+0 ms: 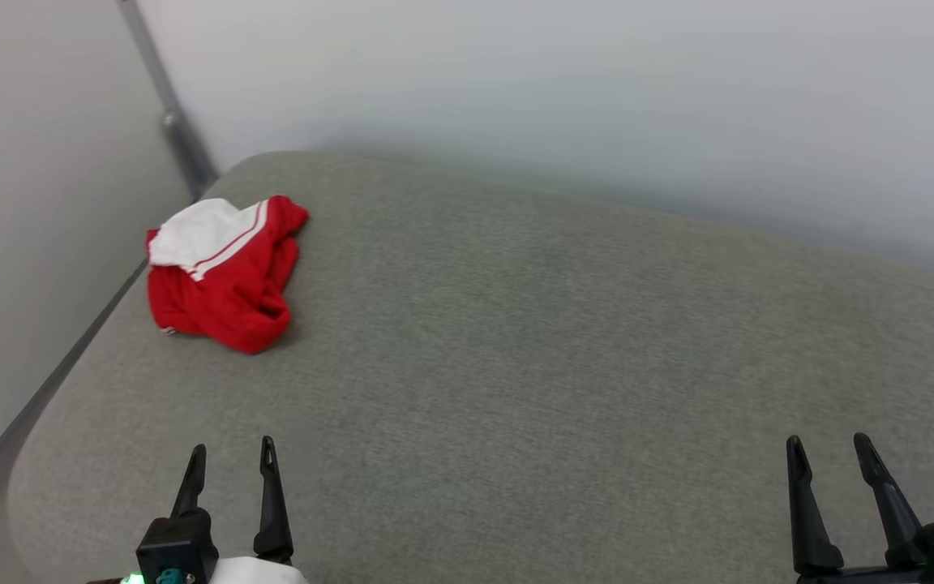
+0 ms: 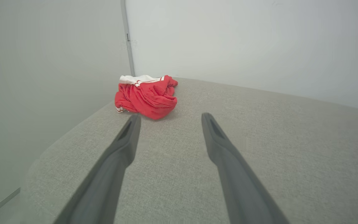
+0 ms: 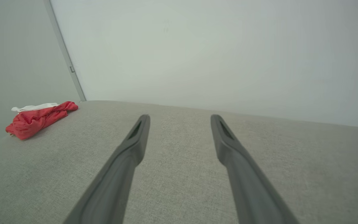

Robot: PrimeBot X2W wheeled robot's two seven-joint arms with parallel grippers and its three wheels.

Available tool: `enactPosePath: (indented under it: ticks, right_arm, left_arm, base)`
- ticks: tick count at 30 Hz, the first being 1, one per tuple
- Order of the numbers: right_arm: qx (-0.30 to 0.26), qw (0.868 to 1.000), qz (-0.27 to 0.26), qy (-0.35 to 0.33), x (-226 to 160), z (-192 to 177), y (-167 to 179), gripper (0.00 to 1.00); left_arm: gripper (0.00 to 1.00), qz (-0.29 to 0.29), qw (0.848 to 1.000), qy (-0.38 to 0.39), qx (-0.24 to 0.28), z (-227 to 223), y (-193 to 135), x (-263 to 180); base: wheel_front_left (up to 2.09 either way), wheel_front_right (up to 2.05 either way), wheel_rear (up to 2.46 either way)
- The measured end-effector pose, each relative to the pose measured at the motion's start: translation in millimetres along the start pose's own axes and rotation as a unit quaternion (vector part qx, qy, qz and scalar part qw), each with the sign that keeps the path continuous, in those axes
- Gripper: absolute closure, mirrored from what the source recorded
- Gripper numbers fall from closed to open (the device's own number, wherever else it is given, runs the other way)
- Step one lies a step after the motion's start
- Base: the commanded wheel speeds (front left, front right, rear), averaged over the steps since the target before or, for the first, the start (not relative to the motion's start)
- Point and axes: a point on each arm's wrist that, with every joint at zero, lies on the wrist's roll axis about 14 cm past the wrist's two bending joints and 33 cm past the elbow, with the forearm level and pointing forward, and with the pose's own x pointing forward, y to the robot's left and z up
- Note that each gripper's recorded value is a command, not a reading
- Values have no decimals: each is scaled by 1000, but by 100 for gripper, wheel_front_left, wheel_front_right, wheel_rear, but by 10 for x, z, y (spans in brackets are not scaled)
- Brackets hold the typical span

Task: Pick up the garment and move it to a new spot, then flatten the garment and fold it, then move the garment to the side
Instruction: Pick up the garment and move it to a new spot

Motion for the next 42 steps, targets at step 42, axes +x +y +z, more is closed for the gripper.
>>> enactPosePath:
  ticks: [42]
  right_arm:
    - [-16, 997, 69, 5, 531, -214, 327, 0]
  left_arm:
    - [0, 37, 987, -142, 69, 1141, 806, 995]
  base:
    - [0, 0, 0]
